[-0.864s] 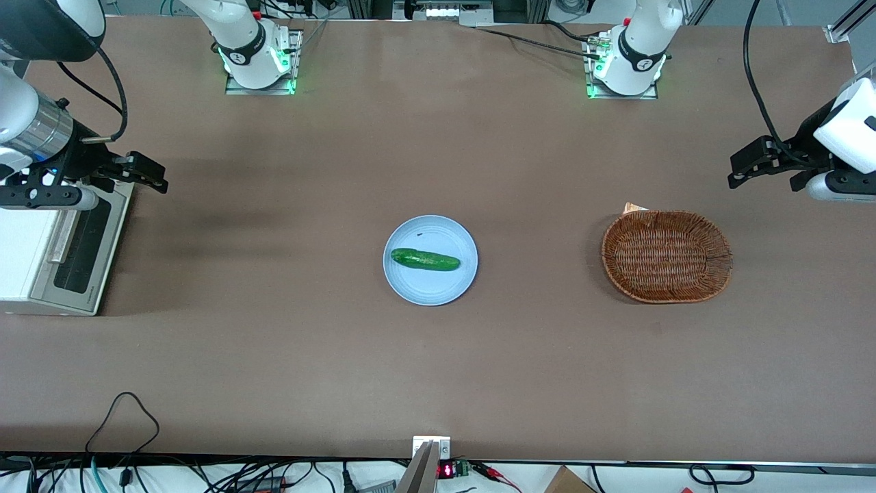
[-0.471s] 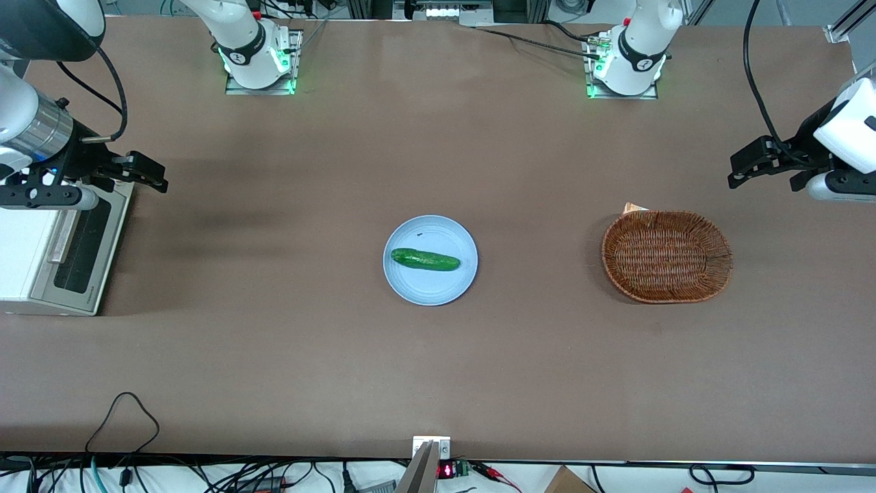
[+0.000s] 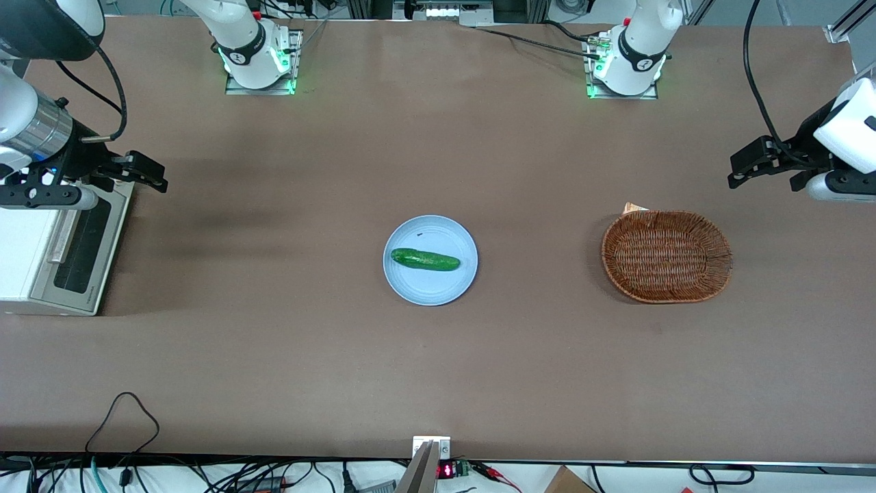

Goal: Open oven door with right arm only

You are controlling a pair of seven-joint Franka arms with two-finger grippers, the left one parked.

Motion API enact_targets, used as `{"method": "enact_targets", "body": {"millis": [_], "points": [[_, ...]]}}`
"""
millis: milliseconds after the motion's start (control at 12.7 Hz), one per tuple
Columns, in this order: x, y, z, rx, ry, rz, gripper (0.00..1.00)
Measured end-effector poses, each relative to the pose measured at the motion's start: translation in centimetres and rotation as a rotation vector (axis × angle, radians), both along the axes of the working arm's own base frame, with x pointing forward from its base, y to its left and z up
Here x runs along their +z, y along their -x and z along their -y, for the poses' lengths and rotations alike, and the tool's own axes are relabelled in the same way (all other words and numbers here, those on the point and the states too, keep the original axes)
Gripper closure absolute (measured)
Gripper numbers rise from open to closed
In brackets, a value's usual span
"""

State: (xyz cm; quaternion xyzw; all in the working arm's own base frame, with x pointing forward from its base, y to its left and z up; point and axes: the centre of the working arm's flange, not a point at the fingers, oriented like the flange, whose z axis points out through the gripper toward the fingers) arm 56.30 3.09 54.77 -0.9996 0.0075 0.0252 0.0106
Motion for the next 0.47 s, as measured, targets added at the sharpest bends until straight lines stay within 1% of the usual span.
{"method": "enact_targets", "body": {"millis": [471], "points": [[-0.81, -0.68, 0.04, -0.001, 0.000, -0.014, 0.00]]}}
